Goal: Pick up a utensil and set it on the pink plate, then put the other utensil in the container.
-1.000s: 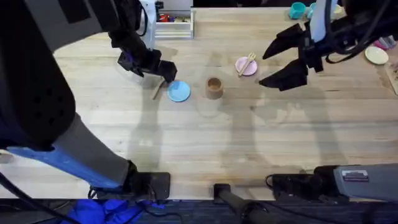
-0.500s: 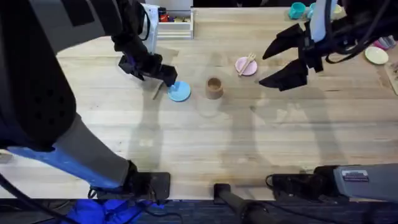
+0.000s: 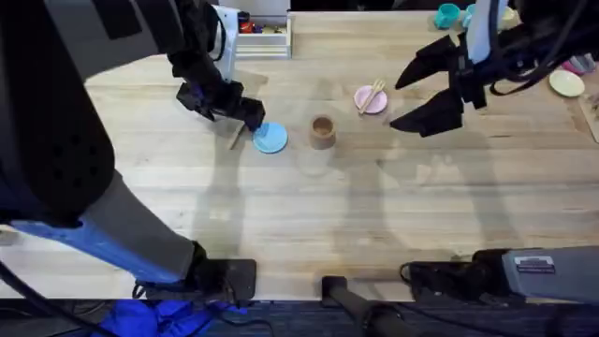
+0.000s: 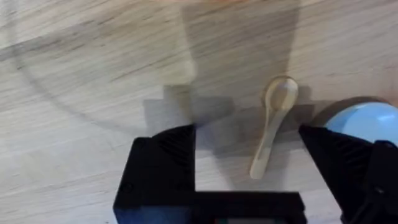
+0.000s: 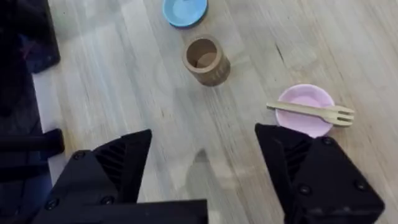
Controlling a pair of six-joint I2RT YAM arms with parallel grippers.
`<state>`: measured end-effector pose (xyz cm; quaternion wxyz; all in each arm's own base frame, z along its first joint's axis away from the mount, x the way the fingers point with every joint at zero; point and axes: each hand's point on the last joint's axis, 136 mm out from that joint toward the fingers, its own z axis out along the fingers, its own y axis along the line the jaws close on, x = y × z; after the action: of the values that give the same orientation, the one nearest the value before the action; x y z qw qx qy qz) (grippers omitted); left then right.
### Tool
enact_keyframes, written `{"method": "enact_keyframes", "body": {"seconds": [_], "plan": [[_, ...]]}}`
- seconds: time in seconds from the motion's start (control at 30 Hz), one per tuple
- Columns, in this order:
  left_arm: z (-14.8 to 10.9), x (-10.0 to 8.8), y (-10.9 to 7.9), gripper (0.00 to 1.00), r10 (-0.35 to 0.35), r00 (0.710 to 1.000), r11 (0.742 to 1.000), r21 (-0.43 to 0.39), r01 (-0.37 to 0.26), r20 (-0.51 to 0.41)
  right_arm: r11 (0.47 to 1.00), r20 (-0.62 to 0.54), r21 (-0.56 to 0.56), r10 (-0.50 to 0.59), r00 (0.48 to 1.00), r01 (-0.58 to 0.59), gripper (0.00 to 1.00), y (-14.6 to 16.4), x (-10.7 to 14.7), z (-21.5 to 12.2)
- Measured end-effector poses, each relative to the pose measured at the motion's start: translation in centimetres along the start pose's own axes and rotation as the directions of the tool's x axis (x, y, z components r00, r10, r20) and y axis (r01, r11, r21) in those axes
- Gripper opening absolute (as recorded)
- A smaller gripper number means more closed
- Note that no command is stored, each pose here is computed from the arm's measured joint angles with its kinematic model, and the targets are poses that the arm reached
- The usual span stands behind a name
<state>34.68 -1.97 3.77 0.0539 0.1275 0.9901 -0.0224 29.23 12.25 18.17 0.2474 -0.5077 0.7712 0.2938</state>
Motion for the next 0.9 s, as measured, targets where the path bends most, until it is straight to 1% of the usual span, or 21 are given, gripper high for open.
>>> {"method": "enact_keyframes", "body": {"seconds": [0.53, 0.8, 0.87, 0.9], "plan": [[0.14, 0.15, 0.05, 0.99, 0.0, 1.0, 1.0, -0.003, 0.0, -0.004, 1.0, 0.002, 0.005, -0.005, 1.0, 0.005, 0.996, -0.13, -0.06, 0.0], [0.19, 0.27, 0.22, 0.798, 0.0, 1.0, 1.0, -0.014, 0.0, -0.008, 1.0, 0.002, 0.005, -0.005, 1.0, 0.005, 0.997, -0.12, -0.06, 0.0], [0.24, 0.27, 0.22, 0.732, -0.001, 1.0, 1.0, -0.014, 0.001, -0.007, 1.0, 0.002, 0.005, -0.005, 1.0, 0.005, 0.997, -0.13, -0.06, 0.0], [0.26, 0.27, 0.22, 0.681, -0.002, 1.0, 1.0, -0.014, 0.002, -0.007, 1.0, 0.002, 0.005, -0.005, 1.0, 0.005, 0.997, -0.13, -0.06, 0.0]]}}
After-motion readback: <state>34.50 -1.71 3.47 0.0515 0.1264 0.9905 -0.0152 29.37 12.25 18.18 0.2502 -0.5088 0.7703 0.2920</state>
